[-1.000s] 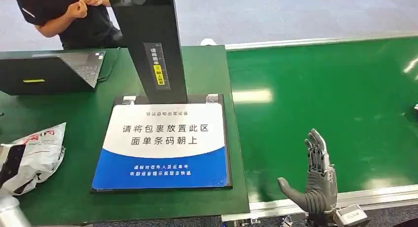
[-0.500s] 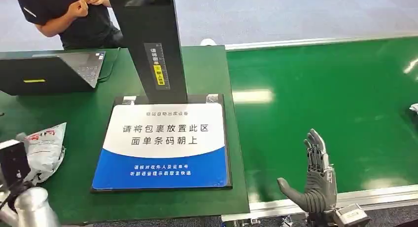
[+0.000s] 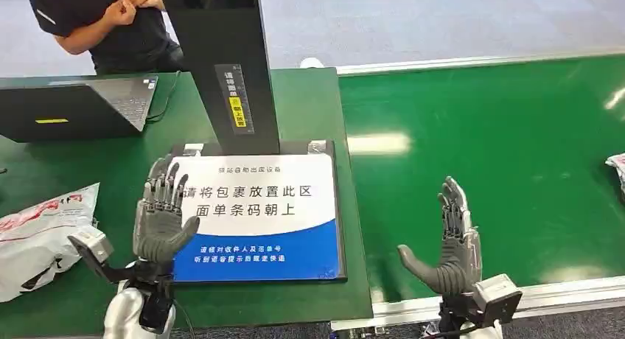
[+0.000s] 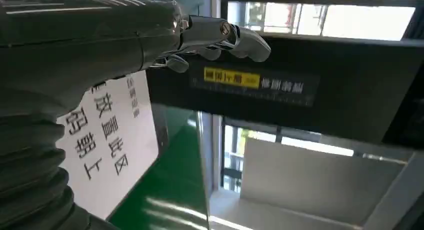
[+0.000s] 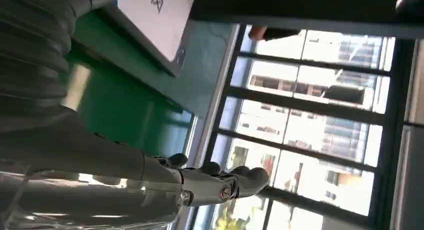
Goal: Moved the parcel from conveyor to table for the left to box.
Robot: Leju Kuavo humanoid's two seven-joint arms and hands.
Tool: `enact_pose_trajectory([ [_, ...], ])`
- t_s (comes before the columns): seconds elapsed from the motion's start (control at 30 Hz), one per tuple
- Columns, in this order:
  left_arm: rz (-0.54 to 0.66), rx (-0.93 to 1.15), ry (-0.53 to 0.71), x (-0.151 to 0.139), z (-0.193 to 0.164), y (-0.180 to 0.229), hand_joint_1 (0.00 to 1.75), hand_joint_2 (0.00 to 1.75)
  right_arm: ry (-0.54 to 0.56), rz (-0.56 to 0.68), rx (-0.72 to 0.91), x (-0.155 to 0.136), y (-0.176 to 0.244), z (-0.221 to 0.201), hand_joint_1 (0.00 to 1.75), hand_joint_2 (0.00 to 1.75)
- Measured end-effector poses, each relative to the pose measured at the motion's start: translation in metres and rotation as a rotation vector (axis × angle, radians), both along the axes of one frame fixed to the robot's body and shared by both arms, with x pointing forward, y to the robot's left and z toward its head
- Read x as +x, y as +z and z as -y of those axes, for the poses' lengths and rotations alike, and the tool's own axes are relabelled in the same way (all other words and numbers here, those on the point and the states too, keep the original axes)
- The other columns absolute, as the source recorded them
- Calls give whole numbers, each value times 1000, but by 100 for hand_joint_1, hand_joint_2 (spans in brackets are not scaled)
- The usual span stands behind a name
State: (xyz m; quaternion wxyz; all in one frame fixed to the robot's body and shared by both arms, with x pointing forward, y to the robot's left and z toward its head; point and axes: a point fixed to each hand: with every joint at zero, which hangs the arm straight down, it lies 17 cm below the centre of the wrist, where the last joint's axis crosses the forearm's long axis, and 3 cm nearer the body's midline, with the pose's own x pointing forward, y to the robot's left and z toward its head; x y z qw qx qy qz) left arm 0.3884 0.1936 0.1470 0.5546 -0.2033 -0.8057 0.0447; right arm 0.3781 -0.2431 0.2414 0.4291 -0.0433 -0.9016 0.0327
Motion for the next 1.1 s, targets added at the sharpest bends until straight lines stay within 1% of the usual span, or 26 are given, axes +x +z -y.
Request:
enact_pose_trajectory([
  [0.1,-11,-19,-84,4,25,-3,0,175,-29,5,-2,9,6,-1,0,175],
  [0.23,-7,14,-167,16,56,-3,0,175,-21,1,-20,23,12,-12,0,175],
  [0.33,11,9,-209,24,70,3,0,175,0,1,-42,32,17,-24,0,175],
  [0.47,13,-18,-216,31,76,4,0,175,53,-7,-45,39,19,-38,0,175],
  [0.63,6,-34,-250,28,87,0,0,175,86,-13,-51,38,16,-47,0,175],
  [0.73,-4,-39,-247,28,88,-3,0,175,116,-20,-48,37,14,-54,0,175],
  [0.9,-13,-42,-216,30,83,-6,0,175,185,-18,-9,32,12,-60,0,175],
  [1.1,-29,35,-151,31,73,-18,0,175,223,-22,12,30,8,-63,0,175],
])
